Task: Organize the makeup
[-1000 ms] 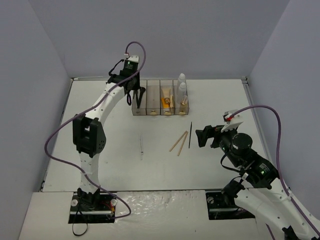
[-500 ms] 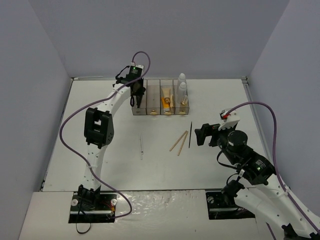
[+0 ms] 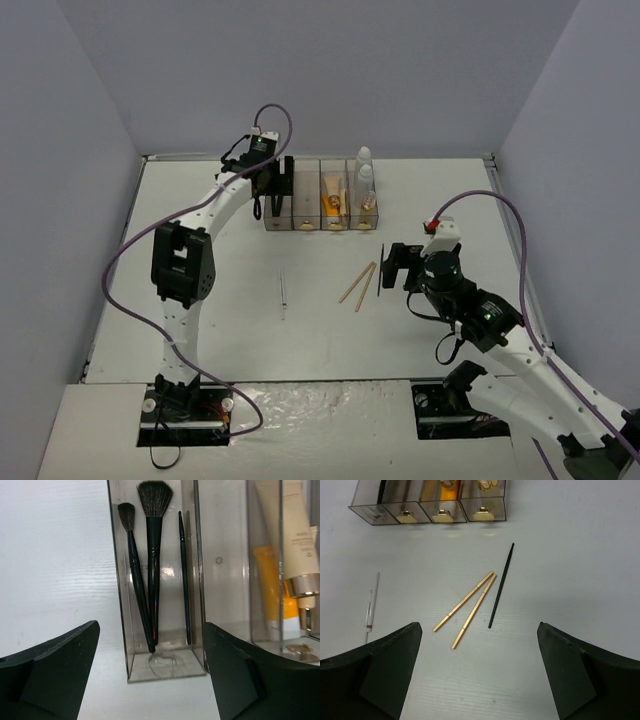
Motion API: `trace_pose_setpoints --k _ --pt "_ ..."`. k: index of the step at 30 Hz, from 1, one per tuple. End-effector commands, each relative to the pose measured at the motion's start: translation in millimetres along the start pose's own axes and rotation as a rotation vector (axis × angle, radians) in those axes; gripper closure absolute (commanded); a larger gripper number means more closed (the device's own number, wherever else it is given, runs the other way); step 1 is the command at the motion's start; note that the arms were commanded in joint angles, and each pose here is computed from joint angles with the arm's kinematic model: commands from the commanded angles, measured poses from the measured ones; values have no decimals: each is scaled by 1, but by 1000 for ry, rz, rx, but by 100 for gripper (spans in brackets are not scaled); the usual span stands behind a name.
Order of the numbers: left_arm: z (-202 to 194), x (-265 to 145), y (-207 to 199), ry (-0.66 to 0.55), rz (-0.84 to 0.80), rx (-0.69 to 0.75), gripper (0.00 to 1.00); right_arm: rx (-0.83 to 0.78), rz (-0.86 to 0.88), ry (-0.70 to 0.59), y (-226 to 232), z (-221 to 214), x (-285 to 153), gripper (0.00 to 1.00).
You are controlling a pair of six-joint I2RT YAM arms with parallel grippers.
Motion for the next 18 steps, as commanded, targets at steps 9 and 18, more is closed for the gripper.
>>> trace_pose_setpoints --k 9,18 --pt "25 -244 41 -356 16 -48 3 77 -189 194 -8 -76 64 15" --pt "-71 -283 75 -342 -10 -43 3 61 -240 272 -13 -115 99 37"
Point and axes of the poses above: each gripper's point midway between its finger pads, its own x axis out along the fingers, its own y axis along the line the jaws close on, z = x × y, the point moved 2 cm from there along -x, back along the fingers, and after that the axes turned 6 degrees about -x, right-handed, at the moved point
